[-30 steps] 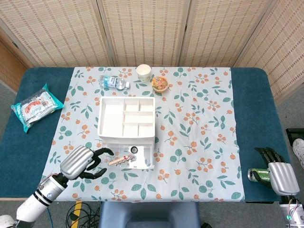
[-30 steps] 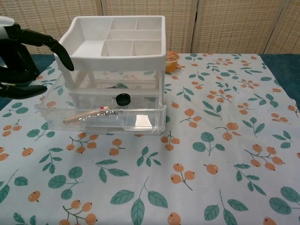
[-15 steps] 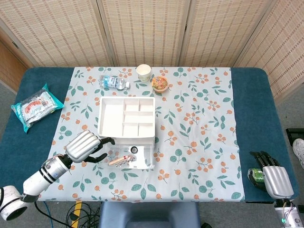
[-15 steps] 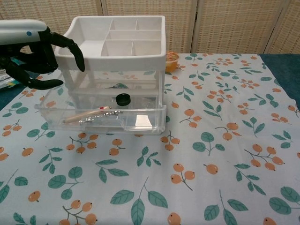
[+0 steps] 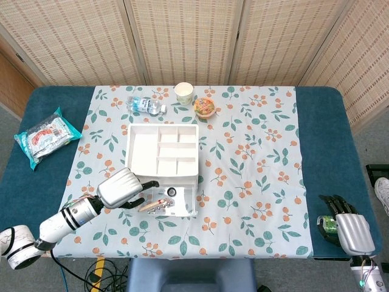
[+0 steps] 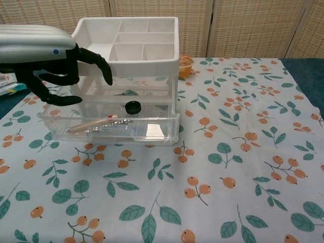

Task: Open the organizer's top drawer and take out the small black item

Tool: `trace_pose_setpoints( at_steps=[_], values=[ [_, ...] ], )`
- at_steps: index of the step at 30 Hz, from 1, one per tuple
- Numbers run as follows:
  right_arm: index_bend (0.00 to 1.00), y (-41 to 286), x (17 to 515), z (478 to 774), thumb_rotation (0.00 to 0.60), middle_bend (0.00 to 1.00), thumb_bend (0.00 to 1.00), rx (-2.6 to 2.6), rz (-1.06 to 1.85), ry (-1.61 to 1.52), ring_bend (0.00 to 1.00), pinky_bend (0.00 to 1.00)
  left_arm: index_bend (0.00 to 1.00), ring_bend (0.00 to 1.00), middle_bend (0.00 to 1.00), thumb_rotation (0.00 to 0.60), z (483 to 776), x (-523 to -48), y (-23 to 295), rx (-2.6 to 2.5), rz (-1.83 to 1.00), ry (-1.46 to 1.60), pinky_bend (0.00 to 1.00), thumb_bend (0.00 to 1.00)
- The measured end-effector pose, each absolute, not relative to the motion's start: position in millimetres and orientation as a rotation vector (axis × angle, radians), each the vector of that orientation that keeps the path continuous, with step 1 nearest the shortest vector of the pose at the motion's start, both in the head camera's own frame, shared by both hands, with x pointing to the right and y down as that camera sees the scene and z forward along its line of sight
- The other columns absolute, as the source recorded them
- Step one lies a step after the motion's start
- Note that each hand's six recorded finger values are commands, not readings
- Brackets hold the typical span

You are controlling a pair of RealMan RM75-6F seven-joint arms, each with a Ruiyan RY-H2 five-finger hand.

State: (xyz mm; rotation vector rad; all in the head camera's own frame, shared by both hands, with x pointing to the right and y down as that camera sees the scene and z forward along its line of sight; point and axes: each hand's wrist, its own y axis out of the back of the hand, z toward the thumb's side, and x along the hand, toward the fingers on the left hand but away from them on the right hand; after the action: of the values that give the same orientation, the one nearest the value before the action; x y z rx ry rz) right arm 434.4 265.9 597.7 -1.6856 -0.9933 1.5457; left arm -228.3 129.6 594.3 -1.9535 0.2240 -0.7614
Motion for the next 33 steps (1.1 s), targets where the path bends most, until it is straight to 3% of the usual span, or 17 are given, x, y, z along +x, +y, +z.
trace_pose_setpoints(
  at_steps=[14, 22, 33],
  values=[
    [0.14, 268, 437, 597, 0.600, 0.21, 0.33, -1.677, 1.562, -1.005, 0.17, 0.25, 0.27, 1.00, 0.95, 0.600, 600, -202, 128, -1.919, -0.720, 0.093, 1.00, 0.38],
    [0.14, 269, 438, 598, 0.600, 0.21, 0.33, -1.676, 1.575, -1.005, 0.17, 0.25, 0.26, 1.00, 0.95, 0.600, 602, -197, 125, -2.004, -0.762, 0.072, 1.00, 0.55],
    [0.14, 269, 439, 599, 0.600, 0.21, 0.33, -1.675, 1.582, -1.007, 0.17, 0.25, 0.23, 1.00, 0.95, 0.600, 602, -196, 124, -2.050, -0.822, 0.002, 1.00, 0.71]
  ],
)
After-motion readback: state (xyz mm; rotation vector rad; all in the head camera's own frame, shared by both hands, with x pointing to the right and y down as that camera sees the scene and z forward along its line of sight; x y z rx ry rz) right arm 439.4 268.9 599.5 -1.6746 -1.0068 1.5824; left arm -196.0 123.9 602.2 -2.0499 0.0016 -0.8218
